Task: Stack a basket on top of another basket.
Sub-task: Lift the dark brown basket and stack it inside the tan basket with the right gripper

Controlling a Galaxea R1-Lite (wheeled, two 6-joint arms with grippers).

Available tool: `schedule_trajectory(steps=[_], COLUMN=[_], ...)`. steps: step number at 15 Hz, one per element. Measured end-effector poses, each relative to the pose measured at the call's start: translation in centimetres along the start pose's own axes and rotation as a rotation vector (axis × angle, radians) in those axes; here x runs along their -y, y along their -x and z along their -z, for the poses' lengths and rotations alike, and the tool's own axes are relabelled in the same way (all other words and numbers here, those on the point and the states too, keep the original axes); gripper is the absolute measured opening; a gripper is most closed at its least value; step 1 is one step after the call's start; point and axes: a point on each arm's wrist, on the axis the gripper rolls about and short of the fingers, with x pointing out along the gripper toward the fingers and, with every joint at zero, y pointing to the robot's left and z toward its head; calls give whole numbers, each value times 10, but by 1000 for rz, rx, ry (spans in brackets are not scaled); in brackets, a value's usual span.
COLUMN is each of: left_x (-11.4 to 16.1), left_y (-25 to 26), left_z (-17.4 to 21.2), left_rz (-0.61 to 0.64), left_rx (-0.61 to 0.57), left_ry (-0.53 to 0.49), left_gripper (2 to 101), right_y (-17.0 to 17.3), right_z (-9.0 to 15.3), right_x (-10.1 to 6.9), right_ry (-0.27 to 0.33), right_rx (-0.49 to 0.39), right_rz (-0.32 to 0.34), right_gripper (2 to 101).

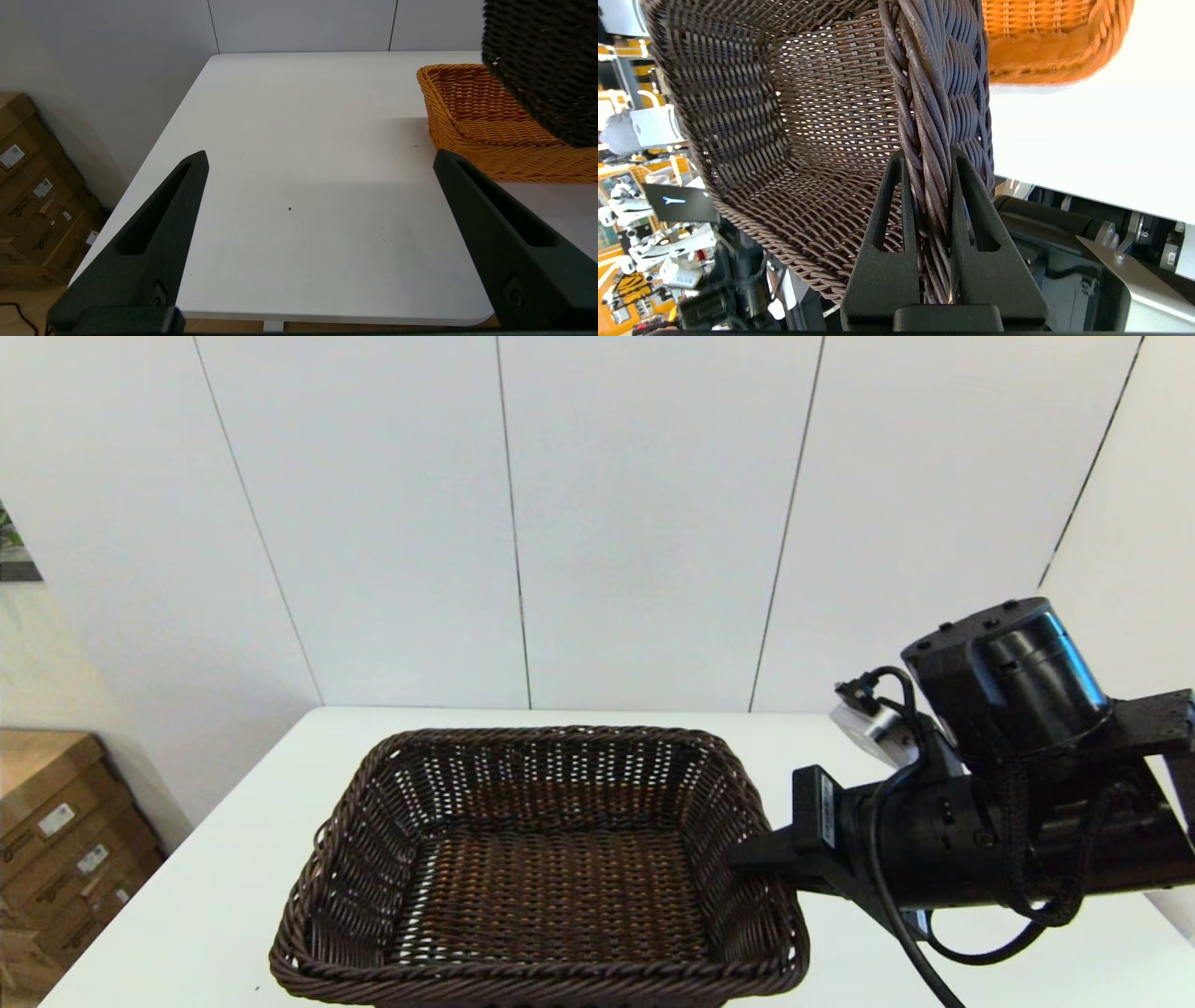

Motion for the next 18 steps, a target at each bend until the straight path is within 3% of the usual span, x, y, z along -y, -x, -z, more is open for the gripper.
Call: schedule_trajectory(steps=[11,18], left_x=[0,0], left_y=[0,0], left_z=[0,0], left_rz=[0,0], left_rx=[0,0], left_ry=[0,0], left_gripper=[978,978], right_y=[-45,-45], right_z=[-27,-60], right_x=[-6,10], right_ry=[-19,-50], right_rx=[-12,53], right_rz=[49,79], right_gripper=[135,135])
